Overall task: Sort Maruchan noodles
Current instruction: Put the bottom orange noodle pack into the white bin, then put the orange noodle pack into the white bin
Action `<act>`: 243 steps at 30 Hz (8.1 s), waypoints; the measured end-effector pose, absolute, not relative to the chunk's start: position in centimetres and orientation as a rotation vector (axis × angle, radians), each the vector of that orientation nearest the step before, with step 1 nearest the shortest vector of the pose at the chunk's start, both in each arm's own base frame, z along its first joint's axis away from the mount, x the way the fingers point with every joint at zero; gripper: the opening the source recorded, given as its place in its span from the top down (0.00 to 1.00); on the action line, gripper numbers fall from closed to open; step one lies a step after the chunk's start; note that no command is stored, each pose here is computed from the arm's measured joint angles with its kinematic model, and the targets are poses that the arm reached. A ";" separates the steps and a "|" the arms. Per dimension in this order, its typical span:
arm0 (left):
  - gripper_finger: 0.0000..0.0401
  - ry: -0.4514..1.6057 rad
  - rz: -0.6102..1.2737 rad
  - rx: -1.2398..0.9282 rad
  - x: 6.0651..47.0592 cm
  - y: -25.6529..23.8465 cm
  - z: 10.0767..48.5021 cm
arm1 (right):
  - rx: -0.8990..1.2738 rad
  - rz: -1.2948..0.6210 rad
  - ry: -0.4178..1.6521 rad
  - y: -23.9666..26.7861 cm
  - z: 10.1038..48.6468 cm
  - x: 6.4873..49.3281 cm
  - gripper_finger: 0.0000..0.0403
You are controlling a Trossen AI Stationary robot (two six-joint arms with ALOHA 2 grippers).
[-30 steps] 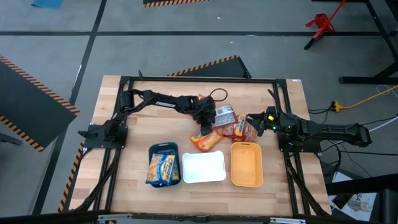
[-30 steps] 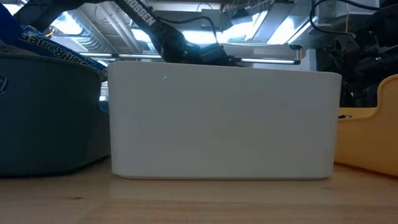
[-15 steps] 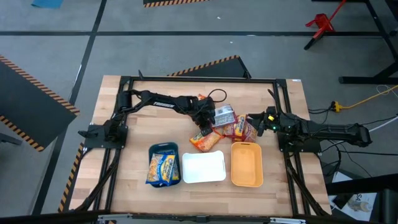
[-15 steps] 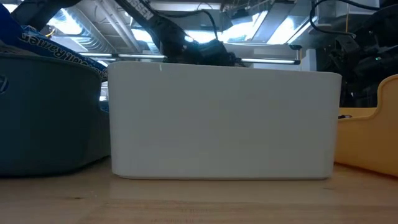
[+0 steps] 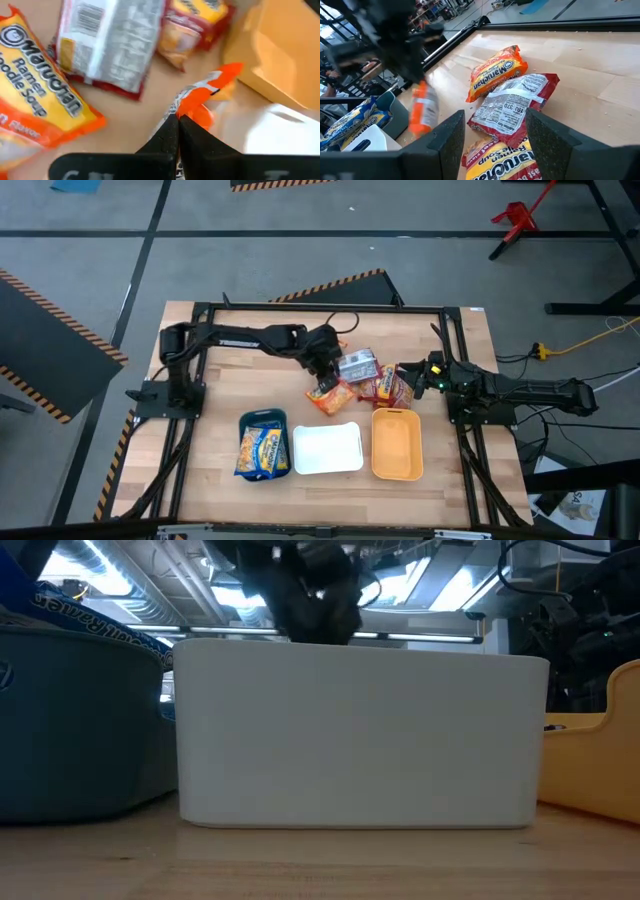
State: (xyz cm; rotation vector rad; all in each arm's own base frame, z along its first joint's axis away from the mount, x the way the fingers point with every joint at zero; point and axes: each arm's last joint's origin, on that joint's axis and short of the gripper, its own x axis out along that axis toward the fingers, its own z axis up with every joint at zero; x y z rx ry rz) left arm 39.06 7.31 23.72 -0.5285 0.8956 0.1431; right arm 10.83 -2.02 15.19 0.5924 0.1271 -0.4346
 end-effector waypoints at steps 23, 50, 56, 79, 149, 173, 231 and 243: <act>1.00 0.877 -0.225 -0.617 34.5 -2.4 31.7 | 0.591 -0.435 0.127 -2.0 15.2 10.8 0.51; 1.00 1.055 -0.379 -0.756 37.8 -7.1 26.4 | 0.577 -0.371 0.159 -1.8 15.1 10.9 0.51; 1.00 1.112 -0.408 -0.769 38.5 -7.3 24.6 | 0.578 -0.365 0.162 -1.8 15.1 10.9 0.51; 0.78 0.991 -0.244 -0.568 40.8 -4.5 21.8 | 0.587 -0.357 0.164 -1.8 15.1 10.9 0.51; 0.38 1.006 0.601 -0.400 30.7 18.7 27.0 | 0.531 -0.532 0.138 -2.3 14.9 10.9 0.51; 0.17 1.248 0.479 -0.400 36.2 15.8 17.5 | 0.570 -0.532 0.213 -2.3 14.2 11.3 0.51; 1.00 1.138 0.417 -0.345 36.3 6.4 24.1 | 0.594 -0.459 0.270 -2.0 13.9 11.4 0.51; 1.00 1.035 0.194 -0.160 34.6 0.0 28.9 | 0.585 -0.451 0.293 -2.0 13.7 11.5 0.51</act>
